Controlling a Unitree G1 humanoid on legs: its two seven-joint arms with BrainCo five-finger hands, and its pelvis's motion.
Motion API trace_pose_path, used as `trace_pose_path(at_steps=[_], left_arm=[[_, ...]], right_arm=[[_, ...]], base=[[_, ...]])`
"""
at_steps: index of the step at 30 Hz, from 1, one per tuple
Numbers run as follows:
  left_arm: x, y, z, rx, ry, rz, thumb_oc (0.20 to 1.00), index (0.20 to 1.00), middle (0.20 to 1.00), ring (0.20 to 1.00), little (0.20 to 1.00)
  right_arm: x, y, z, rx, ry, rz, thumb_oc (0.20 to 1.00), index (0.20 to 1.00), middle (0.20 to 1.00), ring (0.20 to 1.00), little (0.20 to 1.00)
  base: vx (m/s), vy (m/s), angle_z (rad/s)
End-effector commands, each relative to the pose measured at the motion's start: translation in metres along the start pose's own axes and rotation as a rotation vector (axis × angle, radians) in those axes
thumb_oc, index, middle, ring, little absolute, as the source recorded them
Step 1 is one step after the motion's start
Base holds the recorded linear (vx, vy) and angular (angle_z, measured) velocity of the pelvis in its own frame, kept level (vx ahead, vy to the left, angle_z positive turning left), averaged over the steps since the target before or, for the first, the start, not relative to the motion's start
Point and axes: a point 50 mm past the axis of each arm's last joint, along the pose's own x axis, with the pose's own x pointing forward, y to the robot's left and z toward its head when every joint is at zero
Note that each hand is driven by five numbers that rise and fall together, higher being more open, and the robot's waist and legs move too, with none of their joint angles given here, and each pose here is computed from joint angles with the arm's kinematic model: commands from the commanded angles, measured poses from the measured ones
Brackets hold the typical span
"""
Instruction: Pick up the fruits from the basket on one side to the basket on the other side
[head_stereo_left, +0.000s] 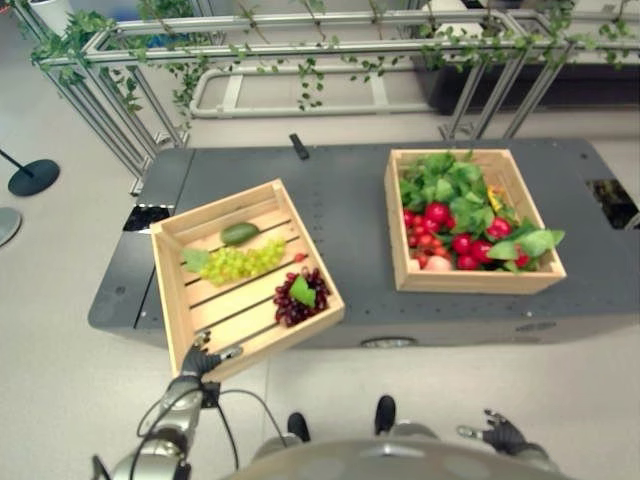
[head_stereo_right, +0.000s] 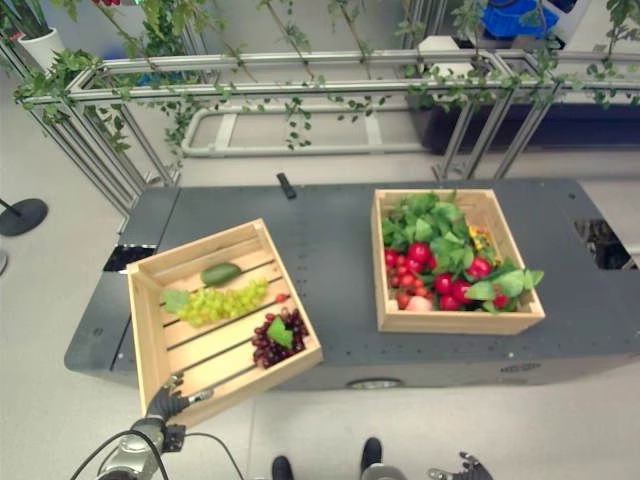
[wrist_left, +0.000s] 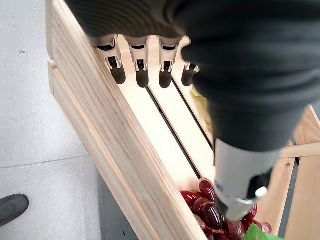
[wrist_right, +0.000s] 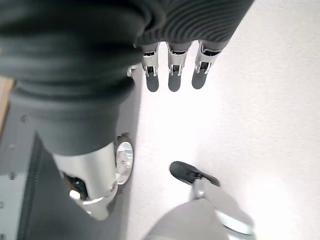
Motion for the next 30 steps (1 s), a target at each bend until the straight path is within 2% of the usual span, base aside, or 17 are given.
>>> trace_pose_path(at_steps=[1, 7, 12, 13, 14, 15, 16, 18, 24, 27, 30], left_arm=[[-0.042, -0.022, -0.096, 0.031, 0.385, -0.081, 1.000, 1.000, 1.000, 1.000, 1.000], [-0.041, -0.023, -0.094, 0.054, 0.365, -0.084, 1.000, 1.000, 1.000, 1.000, 1.000], [-0.033, -0.015, -0.077, 0.002, 0.257, -0.037, 1.000, 1.000, 1.000, 1.000, 1.000], [-0.031, -0.012, -0.069, -0.016, 0.211, -0.023, 1.000, 1.000, 1.000, 1.000, 1.000], [-0.029, -0.004, -0.042, -0.072, 0.039, -0.023, 1.000, 1.000, 1.000, 1.000, 1.000], [-0.029, -0.003, -0.042, -0.072, 0.040, -0.023, 1.000, 1.000, 1.000, 1.000, 1.000], [-0.039, 0.012, -0.019, -0.128, -0.125, -0.023, 1.000, 1.000, 1.000, 1.000, 1.000], [-0.047, 0.019, -0.014, -0.138, -0.175, -0.030, 1.000, 1.000, 1.000, 1.000, 1.000], [-0.080, 0.062, 0.054, -0.239, -0.588, 0.049, 1.000, 1.000, 1.000, 1.000, 1.000], [-0.085, 0.070, 0.082, -0.323, -0.728, 0.110, 1.000, 1.000, 1.000, 1.000, 1.000], [-0.090, 0.075, 0.096, -0.328, -0.804, 0.155, 1.000, 1.000, 1.000, 1.000, 1.000]], right_arm=[[0.006, 0.010, 0.021, 0.025, -0.047, 0.025, 1.000, 1.000, 1.000, 1.000, 1.000], [0.005, 0.011, 0.019, 0.030, -0.044, 0.031, 1.000, 1.000, 1.000, 1.000, 1.000], [0.004, 0.006, 0.015, 0.062, -0.043, 0.010, 1.000, 1.000, 1.000, 1.000, 1.000], [0.003, 0.003, 0.014, 0.067, -0.045, 0.004, 1.000, 1.000, 1.000, 1.000, 1.000], [0.002, -0.003, 0.013, 0.082, -0.056, -0.010, 1.000, 1.000, 1.000, 1.000, 1.000], [0.002, -0.003, 0.013, 0.081, -0.055, -0.010, 1.000, 1.000, 1.000, 1.000, 1.000], [0.000, -0.007, 0.010, 0.091, -0.064, -0.013, 1.000, 1.000, 1.000, 1.000, 1.000], [-0.001, -0.008, 0.009, 0.099, -0.070, -0.013, 1.000, 1.000, 1.000, 1.000, 1.000], [-0.003, -0.004, 0.001, 0.136, -0.058, 0.003, 1.000, 1.000, 1.000, 1.000, 1.000], [-0.004, 0.002, -0.001, 0.152, -0.057, 0.018, 1.000, 1.000, 1.000, 1.000, 1.000], [-0.003, 0.003, -0.002, 0.161, -0.054, 0.015, 1.000, 1.000, 1.000, 1.000, 1.000]], base=[[0.00, 0.000, 0.00], [0.00, 0.000, 0.00], [0.00, 0.000, 0.00], [0.00, 0.000, 0.00], [0.00, 0.000, 0.00], [0.00, 0.000, 0.00], [-0.01, -0.003, 0.04], [0.00, -0.005, 0.06], [0.00, -0.013, 0.20], [0.01, -0.026, 0.15], [0.00, -0.024, 0.11]])
